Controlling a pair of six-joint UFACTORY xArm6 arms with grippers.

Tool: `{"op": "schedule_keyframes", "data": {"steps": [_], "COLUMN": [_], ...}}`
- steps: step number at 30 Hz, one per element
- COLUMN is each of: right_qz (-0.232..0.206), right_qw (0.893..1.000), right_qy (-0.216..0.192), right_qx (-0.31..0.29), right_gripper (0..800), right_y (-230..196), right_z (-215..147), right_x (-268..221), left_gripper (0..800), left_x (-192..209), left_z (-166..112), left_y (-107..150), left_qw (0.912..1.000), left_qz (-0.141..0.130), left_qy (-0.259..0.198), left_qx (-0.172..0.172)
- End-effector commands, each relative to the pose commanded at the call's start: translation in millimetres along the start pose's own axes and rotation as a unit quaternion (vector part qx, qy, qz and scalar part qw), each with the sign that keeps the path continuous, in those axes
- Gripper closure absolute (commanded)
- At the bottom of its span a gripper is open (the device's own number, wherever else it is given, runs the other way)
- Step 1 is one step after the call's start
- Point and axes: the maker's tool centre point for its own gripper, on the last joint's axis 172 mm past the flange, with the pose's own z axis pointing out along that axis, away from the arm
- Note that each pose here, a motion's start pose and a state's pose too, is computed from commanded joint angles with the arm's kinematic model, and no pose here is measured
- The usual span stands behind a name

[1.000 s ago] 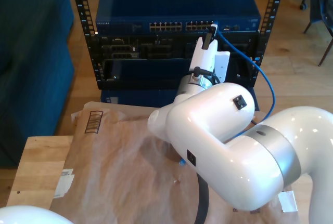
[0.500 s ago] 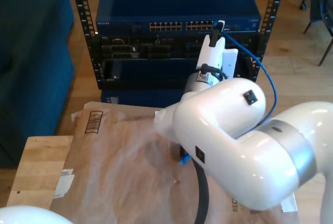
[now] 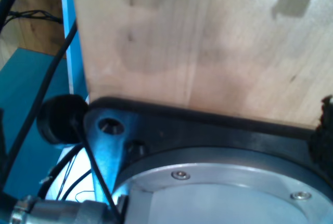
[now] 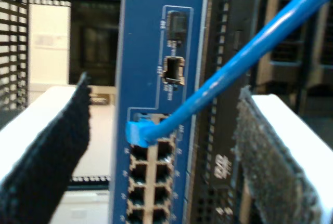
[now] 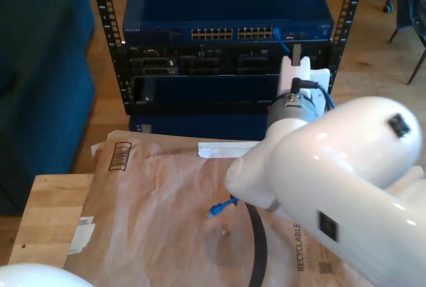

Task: Grab the cable and plug it in

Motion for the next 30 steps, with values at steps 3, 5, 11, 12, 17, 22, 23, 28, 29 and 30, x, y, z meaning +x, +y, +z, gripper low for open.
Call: {"op": "schedule_keyframes", "data": {"steps": [3, 5, 11, 12, 17, 22, 23, 28, 29, 30], "right_qz": [-0.004, -0.018, -0.031, -0.028, -0.019, -0.014, -0.017, -0.024, -0.023, -0.021], "right_qw": [1.0, 0.999, 0.995, 0.995, 0.988, 0.979, 0.977, 0.967, 0.965, 0.963], "right_qy": [-0.015, -0.024, -0.032, -0.032, -0.044, -0.042, -0.039, -0.023, -0.023, -0.025], "right_qx": [-0.021, -0.033, -0.085, -0.095, -0.149, -0.201, -0.21, -0.251, -0.26, -0.267], "right_gripper": [262, 210, 115, 104, 38, 26, 26, 26, 26, 26], "right_y": [1.9, 1.5, 6.6, 10.0, 20.6, 36.1, 40.0, 54.2, 57.4, 60.0], "right_z": [-9.3, -13.0, -11.5, -11.7, -8.7, -2.7, -2.0, -4.5, -6.7, -10.0], "right_x": [4.4, 7.2, 51.7, 60.5, 102.7, 167.5, 182.6, 285.3, 305.3, 323.0], "left_gripper": [0, 0, 0, 0, 0, 0, 0, 0, 0, 0], "left_x": [0.0, 0.0, 0.0, 0.0, 0.0, 0.0, 0.0, 0.0, 0.0, 0.0], "left_z": [0.0, 0.0, 0.0, 0.0, 0.0, 0.0, 0.0, 0.0, 0.0, 0.0], "left_y": [0.0, 0.0, 0.0, 0.0, 0.0, 0.0, 0.0, 0.0, 0.0, 0.0], "left_qw": [1.0, 1.0, 1.0, 1.0, 1.0, 1.0, 1.0, 1.0, 1.0, 1.0], "left_qz": [0.0, 0.0, 0.0, 0.0, 0.0, 0.0, 0.0, 0.0, 0.0, 0.0], "left_qy": [0.0, 0.0, 0.0, 0.0, 0.0, 0.0, 0.0, 0.0, 0.0, 0.0], "left_qx": [0.0, 0.0, 0.0, 0.0, 0.0, 0.0, 0.0, 0.0, 0.0, 0.0]}}
